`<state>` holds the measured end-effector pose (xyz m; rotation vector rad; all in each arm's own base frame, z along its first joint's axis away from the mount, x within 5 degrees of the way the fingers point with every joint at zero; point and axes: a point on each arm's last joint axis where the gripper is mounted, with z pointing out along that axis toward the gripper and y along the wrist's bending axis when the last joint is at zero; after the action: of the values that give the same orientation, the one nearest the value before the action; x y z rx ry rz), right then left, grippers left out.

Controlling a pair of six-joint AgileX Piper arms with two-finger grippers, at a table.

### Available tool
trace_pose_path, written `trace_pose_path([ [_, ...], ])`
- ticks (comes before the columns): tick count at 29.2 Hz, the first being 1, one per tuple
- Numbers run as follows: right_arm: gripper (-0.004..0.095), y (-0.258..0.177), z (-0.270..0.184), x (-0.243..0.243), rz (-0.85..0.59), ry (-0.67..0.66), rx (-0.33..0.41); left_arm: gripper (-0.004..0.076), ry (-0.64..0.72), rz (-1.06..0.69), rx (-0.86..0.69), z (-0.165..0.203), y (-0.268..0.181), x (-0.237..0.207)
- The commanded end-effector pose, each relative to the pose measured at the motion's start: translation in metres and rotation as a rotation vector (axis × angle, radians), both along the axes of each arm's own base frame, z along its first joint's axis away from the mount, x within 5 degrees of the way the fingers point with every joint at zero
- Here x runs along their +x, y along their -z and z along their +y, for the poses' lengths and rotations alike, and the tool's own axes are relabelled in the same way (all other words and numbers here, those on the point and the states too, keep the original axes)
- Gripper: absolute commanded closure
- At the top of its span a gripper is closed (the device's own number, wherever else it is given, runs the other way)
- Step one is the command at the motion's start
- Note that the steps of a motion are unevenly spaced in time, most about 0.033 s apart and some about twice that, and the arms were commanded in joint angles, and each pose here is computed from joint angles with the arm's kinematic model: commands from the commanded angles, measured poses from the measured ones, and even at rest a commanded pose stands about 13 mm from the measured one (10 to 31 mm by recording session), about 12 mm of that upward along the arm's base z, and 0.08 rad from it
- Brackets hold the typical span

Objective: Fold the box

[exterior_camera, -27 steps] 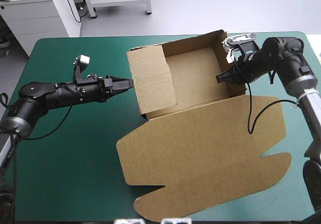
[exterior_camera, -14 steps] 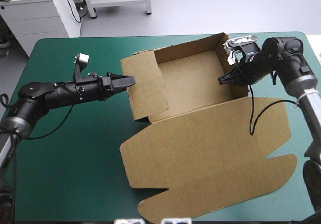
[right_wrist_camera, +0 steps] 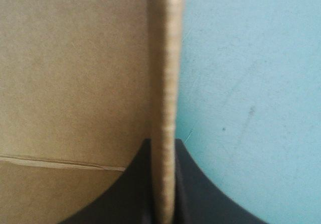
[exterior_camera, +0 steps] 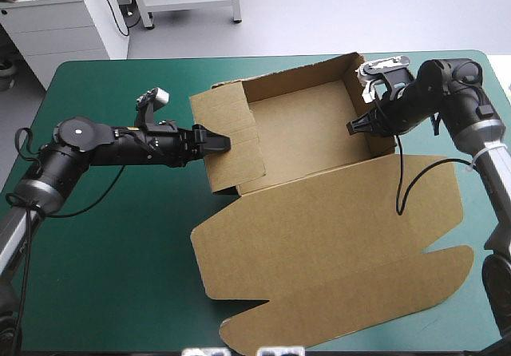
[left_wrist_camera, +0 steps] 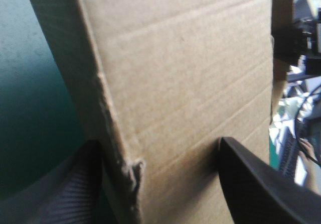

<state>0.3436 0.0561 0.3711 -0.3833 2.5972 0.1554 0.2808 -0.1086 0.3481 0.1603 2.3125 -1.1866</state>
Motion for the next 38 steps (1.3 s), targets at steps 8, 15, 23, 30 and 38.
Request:
trace_pose_path([
  [8, 0.0911, -0.039, 0.009, -0.015, -0.177, -0.011, 0.074, 0.0254, -0.219, -0.001, 0.192, -0.055, -0.017, -0.024],
  [15, 0.0911, -0.059, 0.034, -0.032, -0.282, -0.057, 0.078, 0.0253, -0.301, -0.001, 0.217, -0.068, -0.016, -0.031],
  [23, 0.0911, -0.064, 0.053, -0.041, -0.299, -0.094, 0.094, 0.0254, -0.329, 0.033, 0.188, -0.070, -0.016, -0.032],
  [30, 0.0911, -0.065, 0.052, -0.043, -0.291, -0.093, 0.088, 0.0364, -0.316, 0.035, 0.211, -0.071, -0.021, -0.034],
  [38, 0.0911, -0.064, 0.051, -0.043, -0.280, -0.083, 0.077, 0.0635, -0.321, -0.033, 0.351, -0.066, -0.029, -0.036],
])
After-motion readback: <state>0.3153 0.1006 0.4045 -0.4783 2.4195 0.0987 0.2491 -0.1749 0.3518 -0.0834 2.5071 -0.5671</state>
